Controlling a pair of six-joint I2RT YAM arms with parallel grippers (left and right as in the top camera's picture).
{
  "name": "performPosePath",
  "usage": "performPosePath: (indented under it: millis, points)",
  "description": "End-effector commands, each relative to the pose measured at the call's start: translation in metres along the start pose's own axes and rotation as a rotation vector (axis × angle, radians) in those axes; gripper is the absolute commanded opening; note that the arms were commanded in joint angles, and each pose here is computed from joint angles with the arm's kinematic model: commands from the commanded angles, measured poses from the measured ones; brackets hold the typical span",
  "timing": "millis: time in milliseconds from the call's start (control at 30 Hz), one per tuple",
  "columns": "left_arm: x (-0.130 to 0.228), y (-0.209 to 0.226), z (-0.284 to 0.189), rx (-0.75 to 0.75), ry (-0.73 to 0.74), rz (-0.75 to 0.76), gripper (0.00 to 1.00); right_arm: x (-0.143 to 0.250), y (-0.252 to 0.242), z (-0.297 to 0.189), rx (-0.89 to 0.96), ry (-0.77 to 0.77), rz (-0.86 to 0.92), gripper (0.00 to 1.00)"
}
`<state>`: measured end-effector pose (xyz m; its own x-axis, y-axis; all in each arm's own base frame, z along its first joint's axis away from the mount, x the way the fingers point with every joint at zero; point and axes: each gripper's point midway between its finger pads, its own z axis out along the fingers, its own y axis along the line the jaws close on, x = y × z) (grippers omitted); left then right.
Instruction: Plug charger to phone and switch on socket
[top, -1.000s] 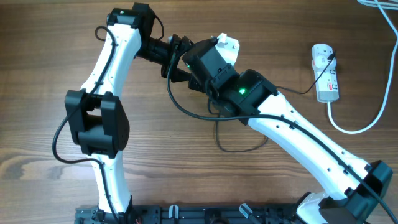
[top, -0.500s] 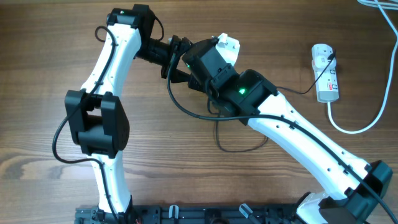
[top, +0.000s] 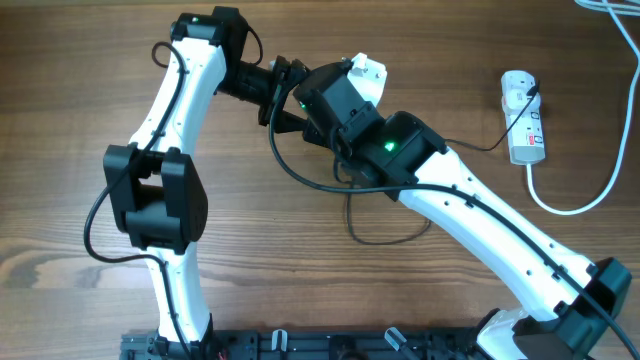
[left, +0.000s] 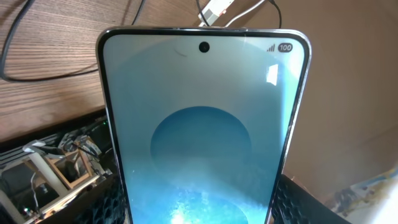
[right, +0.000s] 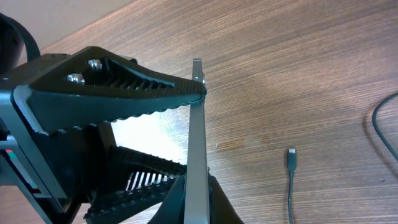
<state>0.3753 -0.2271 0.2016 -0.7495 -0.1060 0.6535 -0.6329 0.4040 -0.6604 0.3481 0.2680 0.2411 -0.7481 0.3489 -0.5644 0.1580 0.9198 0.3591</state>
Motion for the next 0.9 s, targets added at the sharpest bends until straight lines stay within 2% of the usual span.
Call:
performPosePath:
  millis: [0, 67, 167, 200, 400, 567, 700, 867]
  points:
    - [0.018, -0.017, -0.006, 0.047, 0.017, 0.041, 0.66, -0.004, 0.007, -0.002, -0.014, -0.016, 0.016, 0.05]
    - [0.018, -0.017, -0.006, 0.047, 0.017, 0.042, 0.72, -0.004, 0.007, -0.002, -0.012, -0.013, 0.042, 0.05]
    - [0.018, -0.017, -0.006, 0.047, 0.017, 0.042, 0.96, -0.003, 0.005, -0.003, -0.006, -0.011, 0.114, 0.05]
    - [0.018, -0.017, -0.006, 0.047, 0.017, 0.041, 1.0, -0.005, 0.004, -0.002, -0.005, -0.013, 0.145, 0.05]
    - [0.018, -0.017, -0.006, 0.047, 0.016, 0.042, 1.0, -0.03, -0.013, -0.009, 0.01, -0.082, 0.493, 0.04]
    - [0.017, -0.018, -0.006, 0.048, 0.014, 0.05, 1.0, -0.039, -0.019, -0.012, -0.007, -0.098, 0.85, 0.05]
    - [0.016, -0.019, -0.006, 0.05, 0.013, 0.042, 0.89, -0.034, -0.015, -0.012, -0.021, -0.063, 0.996, 0.05]
    - [0.013, -0.021, -0.007, 0.057, 0.007, -0.024, 0.87, -0.033, -0.012, -0.019, -0.043, -0.034, 1.079, 0.05]
